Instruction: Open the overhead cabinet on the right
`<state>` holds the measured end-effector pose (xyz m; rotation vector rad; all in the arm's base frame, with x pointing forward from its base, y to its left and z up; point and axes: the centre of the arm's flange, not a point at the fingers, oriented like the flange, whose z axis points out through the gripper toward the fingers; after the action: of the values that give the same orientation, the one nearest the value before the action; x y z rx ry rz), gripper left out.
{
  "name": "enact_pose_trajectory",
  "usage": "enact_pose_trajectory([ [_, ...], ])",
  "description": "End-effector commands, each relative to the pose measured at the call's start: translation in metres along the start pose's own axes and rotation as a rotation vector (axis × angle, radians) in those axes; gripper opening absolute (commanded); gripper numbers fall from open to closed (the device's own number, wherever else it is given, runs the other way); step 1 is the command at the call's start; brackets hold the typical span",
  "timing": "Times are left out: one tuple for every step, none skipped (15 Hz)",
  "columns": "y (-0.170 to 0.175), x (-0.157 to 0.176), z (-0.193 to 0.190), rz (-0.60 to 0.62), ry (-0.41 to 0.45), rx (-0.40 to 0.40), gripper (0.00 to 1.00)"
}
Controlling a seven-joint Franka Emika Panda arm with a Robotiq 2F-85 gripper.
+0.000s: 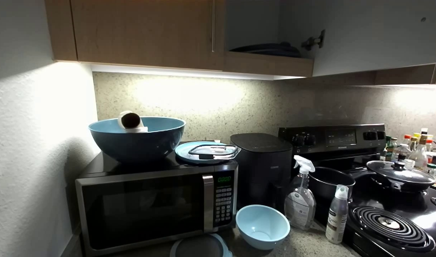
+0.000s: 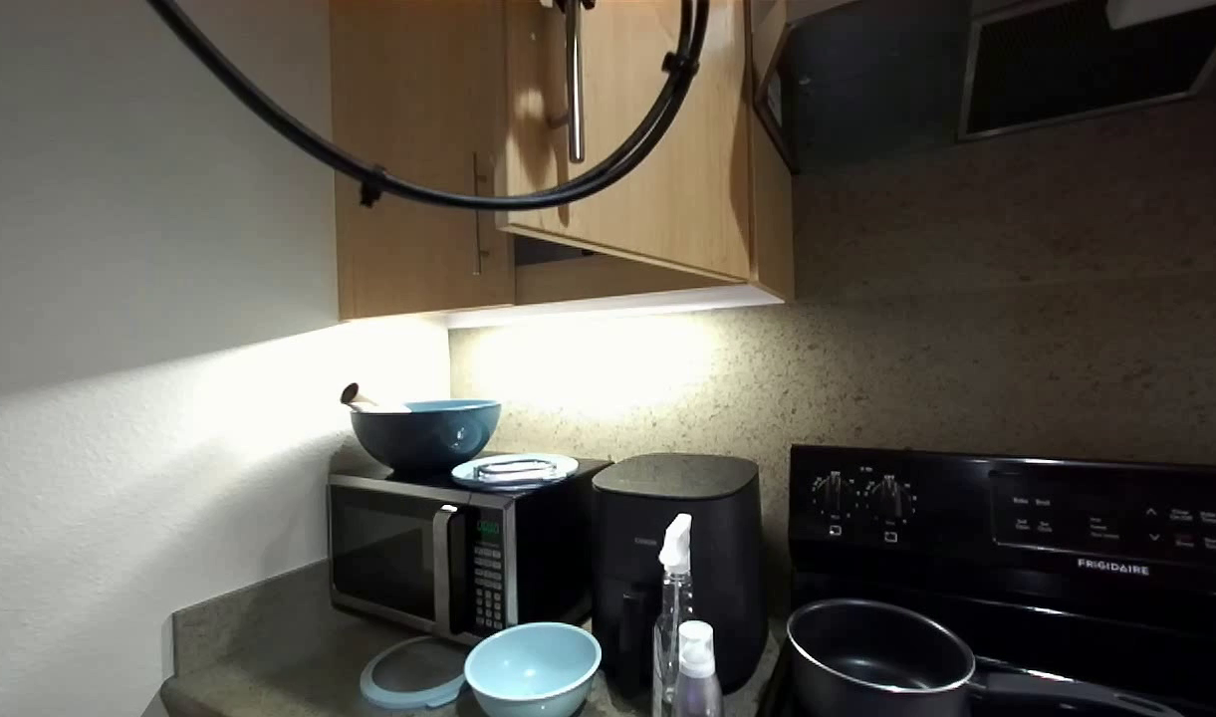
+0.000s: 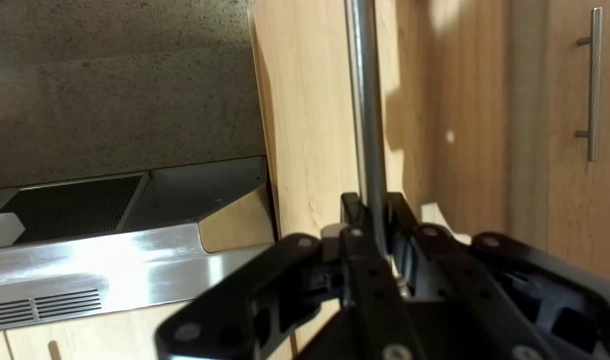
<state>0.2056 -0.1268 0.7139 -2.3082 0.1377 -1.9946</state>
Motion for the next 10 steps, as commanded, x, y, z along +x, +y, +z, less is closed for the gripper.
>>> enact_pose_trajectory([
  [0.084, -0.009, -0.004, 0.11, -0.051, -0.071, 0.06],
  [0.095, -0.006, -0.004, 0.111, -0.053, -0.044, 0.06],
  [0.106, -0.005, -0.005, 0.109, -0.056, -0.02, 0.06],
  [0.118, -0.002, -0.005, 0.107, -0.058, 0.004, 0.06],
  [0.13, -0.001, -0.005, 0.104, -0.061, 0.028, 0.06],
  [0.137, 0.002, -0.005, 0.1, -0.064, 0.052, 0.06],
  [0.143, 0.003, -0.005, 0.096, -0.066, 0.074, 0.06],
  [0.149, 0.005, -0.006, 0.091, -0.069, 0.095, 0.06],
  [0.154, 0.005, -0.006, 0.086, -0.073, 0.113, 0.06],
  [0.155, 0.007, -0.008, 0.079, -0.073, 0.121, 0.39],
])
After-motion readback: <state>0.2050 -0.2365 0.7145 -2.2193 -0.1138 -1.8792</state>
